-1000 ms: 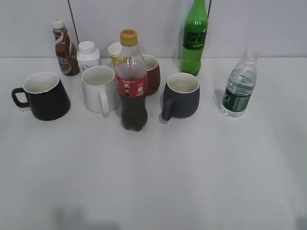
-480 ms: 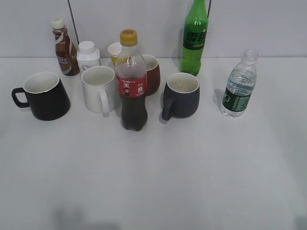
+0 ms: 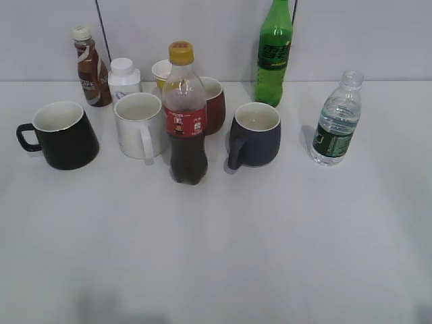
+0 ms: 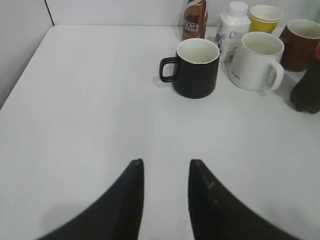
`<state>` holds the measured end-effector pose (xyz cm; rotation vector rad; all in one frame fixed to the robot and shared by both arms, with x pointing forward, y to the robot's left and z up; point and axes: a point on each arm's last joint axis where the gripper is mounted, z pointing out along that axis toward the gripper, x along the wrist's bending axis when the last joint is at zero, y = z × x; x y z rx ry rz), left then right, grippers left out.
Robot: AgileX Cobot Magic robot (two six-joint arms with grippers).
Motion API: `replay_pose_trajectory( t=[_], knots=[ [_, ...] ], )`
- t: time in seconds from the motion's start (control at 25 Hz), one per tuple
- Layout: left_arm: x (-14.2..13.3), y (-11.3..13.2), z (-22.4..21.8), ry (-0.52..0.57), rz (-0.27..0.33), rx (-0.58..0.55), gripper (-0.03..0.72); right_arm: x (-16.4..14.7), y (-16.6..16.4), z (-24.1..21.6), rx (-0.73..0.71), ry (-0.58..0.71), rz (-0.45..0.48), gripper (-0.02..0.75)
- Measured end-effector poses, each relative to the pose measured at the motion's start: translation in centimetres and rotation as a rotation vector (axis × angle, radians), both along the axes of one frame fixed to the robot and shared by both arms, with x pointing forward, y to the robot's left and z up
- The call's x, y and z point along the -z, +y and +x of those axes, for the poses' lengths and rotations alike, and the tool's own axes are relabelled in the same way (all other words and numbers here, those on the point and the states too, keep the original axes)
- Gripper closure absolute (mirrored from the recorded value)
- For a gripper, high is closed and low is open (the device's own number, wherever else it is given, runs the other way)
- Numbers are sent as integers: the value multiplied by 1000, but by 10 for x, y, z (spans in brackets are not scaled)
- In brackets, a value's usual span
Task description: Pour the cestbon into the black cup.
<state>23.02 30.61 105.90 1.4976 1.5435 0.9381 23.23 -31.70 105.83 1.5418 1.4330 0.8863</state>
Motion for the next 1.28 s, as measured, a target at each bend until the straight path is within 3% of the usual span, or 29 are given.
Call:
replay_pose_trajectory(
  t=[0.32, 0.56, 0.68, 0.76, 0.92, 1.04, 1.28],
  knots=[
    [-8, -2, 2, -46, -18, 13, 450, 0, 0, 0, 0, 0, 0, 150],
    [-48, -5, 50, -475, 2, 29, 450, 0, 0, 0, 0, 0, 0, 150],
    [-54, -9, 86, -598, 57, 55, 450, 0, 0, 0, 0, 0, 0, 150],
    [-53, -12, 113, -604, 88, 80, 450, 0, 0, 0, 0, 0, 0, 150],
    [-35, -16, 166, -526, 60, 92, 449, 0, 0, 0, 0, 0, 0, 150],
    [-8, -7, 201, -421, 3, 19, 449, 0, 0, 0, 0, 0, -1, 150],
    [50, 22, 228, -386, -7, -123, 438, 0, 0, 0, 0, 0, -1, 150]
  ],
)
